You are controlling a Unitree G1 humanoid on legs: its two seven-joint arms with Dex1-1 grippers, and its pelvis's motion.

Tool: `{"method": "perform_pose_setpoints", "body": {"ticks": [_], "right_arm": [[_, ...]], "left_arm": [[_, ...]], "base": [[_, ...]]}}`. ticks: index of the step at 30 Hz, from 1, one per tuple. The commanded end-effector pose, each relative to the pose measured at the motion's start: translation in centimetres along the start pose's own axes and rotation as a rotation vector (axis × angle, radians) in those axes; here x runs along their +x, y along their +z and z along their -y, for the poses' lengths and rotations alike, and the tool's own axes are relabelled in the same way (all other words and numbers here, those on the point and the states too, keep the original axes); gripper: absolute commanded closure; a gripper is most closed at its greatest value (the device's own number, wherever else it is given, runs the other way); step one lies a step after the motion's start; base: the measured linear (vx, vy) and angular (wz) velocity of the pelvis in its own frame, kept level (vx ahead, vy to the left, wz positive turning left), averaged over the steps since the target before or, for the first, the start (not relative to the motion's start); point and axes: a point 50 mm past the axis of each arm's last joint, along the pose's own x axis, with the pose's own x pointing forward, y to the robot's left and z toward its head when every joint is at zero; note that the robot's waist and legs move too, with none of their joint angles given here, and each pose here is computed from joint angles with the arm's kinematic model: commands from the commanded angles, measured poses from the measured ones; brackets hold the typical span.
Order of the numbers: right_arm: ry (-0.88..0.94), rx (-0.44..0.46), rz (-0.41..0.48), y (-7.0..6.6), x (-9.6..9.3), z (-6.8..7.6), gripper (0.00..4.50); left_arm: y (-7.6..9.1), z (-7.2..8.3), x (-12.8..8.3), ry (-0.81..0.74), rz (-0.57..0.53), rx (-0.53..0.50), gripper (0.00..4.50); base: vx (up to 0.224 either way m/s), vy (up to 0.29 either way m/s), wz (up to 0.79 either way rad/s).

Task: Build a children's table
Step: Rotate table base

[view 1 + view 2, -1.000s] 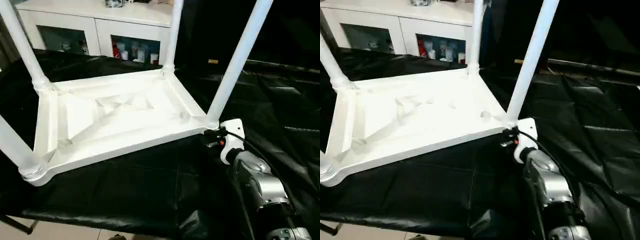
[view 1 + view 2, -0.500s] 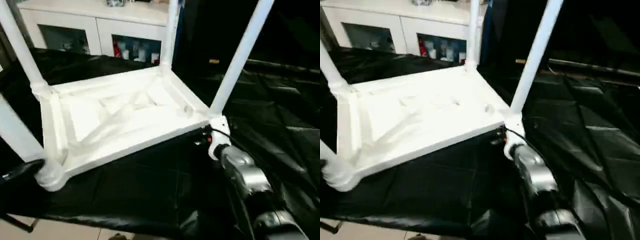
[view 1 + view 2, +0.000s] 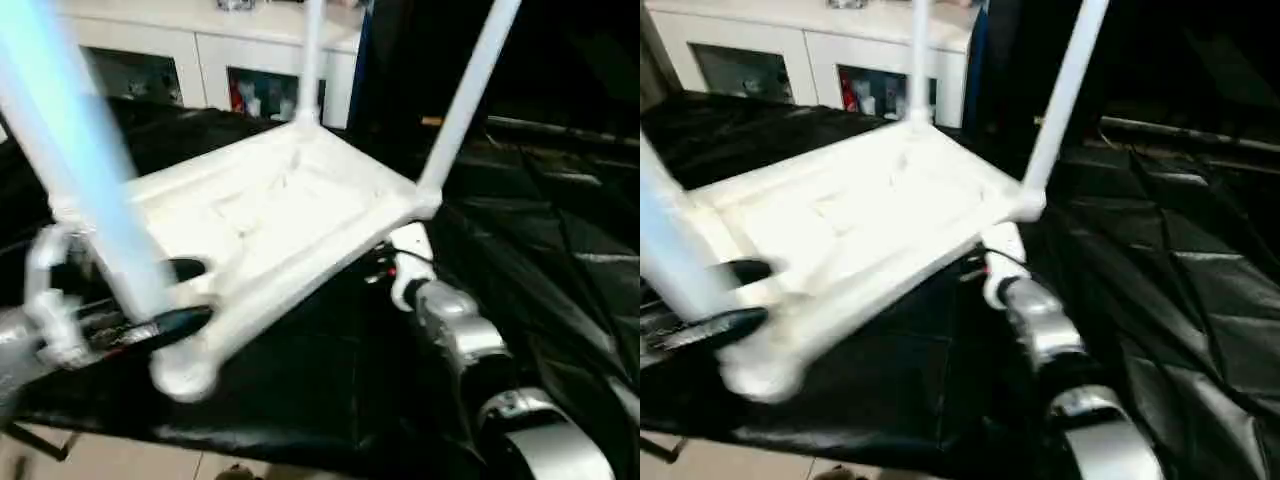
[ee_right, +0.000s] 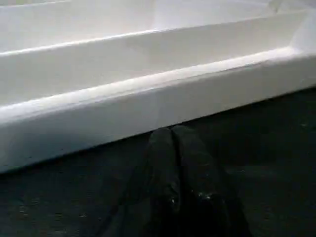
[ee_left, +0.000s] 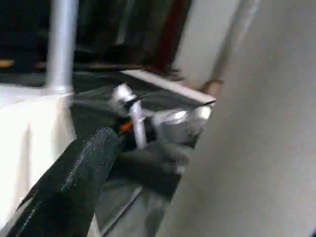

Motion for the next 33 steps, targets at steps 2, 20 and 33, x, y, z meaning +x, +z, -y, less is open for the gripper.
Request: {"method": "perform_pose_setpoints", "body": {"ticks": [2,20,33], "right_arm": [[0.012,-0.014,0.013,0.5,0.3,-0.2,4.50],[-0.006,-0.023,0.035,0.8,0.7,-0.4,4.50],[-0.153,-0.094,0.071,1.3,-3.6,7.1,4.50]], "left_arm": [[-0.6,0.3,2.4,-0.103,-0.023,-0.014,0.03],[-3.8,-3.8,15.8,-0.044,-0.083,0.223,0.03],[-3.8,-4.6,17.2,-0.014,-0.053,0.334,0.03]], "base": [[0.000,0.000,0.00],[0.000,0.000,0.00],[0.000,0.000,0.00]]}}
